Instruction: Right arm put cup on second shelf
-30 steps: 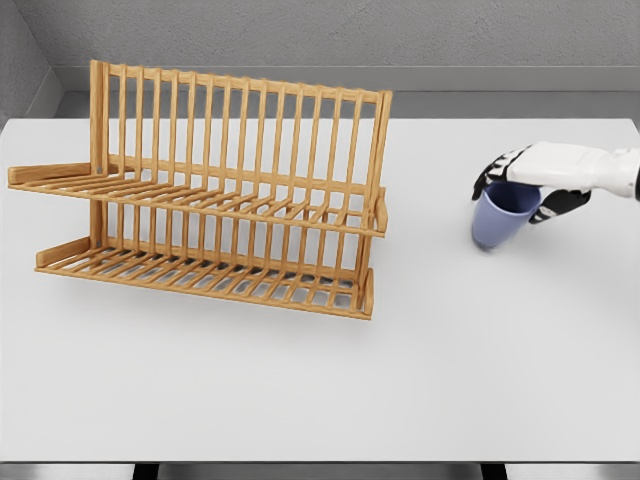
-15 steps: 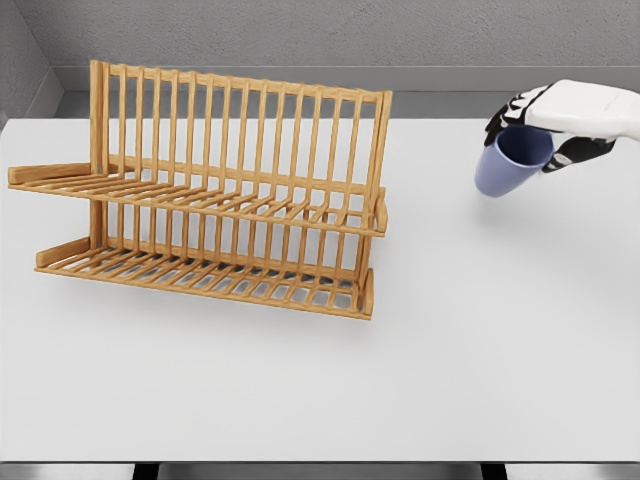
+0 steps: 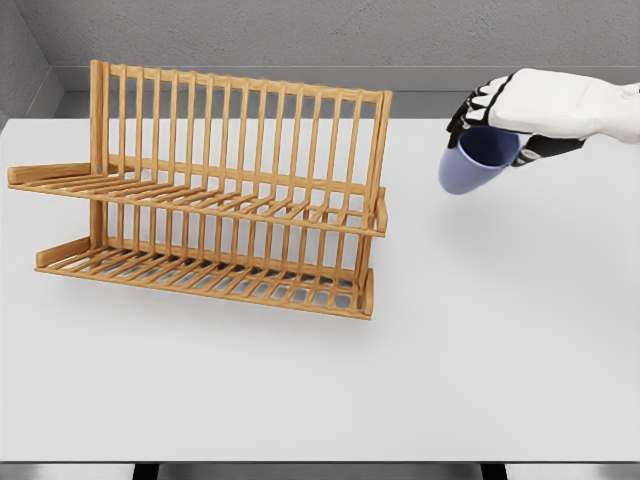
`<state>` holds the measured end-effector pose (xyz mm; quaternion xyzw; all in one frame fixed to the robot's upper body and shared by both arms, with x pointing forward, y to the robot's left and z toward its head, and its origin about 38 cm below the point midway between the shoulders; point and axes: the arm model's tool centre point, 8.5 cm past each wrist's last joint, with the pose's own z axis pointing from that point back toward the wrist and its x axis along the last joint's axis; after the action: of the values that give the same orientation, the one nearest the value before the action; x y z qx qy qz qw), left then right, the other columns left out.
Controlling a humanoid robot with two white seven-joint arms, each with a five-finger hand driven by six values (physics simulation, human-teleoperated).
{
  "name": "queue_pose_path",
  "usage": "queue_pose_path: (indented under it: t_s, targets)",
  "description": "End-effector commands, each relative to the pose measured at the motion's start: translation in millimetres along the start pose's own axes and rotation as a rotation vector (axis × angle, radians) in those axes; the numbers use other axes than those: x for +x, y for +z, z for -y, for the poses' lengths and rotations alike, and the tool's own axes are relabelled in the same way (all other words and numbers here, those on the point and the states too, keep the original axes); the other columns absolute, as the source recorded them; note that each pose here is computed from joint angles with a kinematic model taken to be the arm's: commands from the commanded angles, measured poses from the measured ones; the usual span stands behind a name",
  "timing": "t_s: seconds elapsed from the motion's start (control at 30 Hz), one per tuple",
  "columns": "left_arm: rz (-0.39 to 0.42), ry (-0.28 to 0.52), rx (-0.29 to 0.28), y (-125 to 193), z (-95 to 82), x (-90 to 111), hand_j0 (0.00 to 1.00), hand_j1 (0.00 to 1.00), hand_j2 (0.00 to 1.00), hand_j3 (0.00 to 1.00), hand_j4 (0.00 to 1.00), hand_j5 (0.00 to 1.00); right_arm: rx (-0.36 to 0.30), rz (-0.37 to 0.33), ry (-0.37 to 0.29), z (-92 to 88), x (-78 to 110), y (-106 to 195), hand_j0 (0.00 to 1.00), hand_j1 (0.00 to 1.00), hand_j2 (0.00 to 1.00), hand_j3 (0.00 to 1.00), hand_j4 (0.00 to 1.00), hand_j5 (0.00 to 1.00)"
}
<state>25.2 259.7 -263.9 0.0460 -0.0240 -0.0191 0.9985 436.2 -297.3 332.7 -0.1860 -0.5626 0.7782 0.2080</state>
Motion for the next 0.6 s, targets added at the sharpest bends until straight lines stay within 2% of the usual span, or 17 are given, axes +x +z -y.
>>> queue_pose_path:
  t_s: [0.0,0.17,0.37,0.57]
  targets:
    - [0.001,0.0,0.0,0.0,0.0,0.1,1.0,1.0,1.0,1.0,1.0,1.0,-0.012,0.028,0.022,7.0,10.3,-3.3,0.61,0.61,0.61,0.61,0.61,0.61]
    - [0.0,0.0,0.0,0.0,0.0,0.0,1.0,1.0,1.0,1.0,1.0,1.0,-0.037,0.086,0.085,23.4,32.1,-9.7,0.61,0.61,0.61,0.61,0.61,0.61]
    - [0.0,0.0,0.0,0.0,0.0,0.0,1.0,1.0,1.0,1.0,1.0,1.0,-0.055,0.134,0.122,32.1,49.4,-16.3,0.61,0.61,0.61,0.61,0.61,0.61]
    - [0.0,0.0,0.0,0.0,0.0,0.0,1.0,1.0,1.0,1.0,1.0,1.0,-0.097,0.17,0.146,47.9,58.0,-27.1,0.61,0.61,0.61,0.61,0.61,0.61]
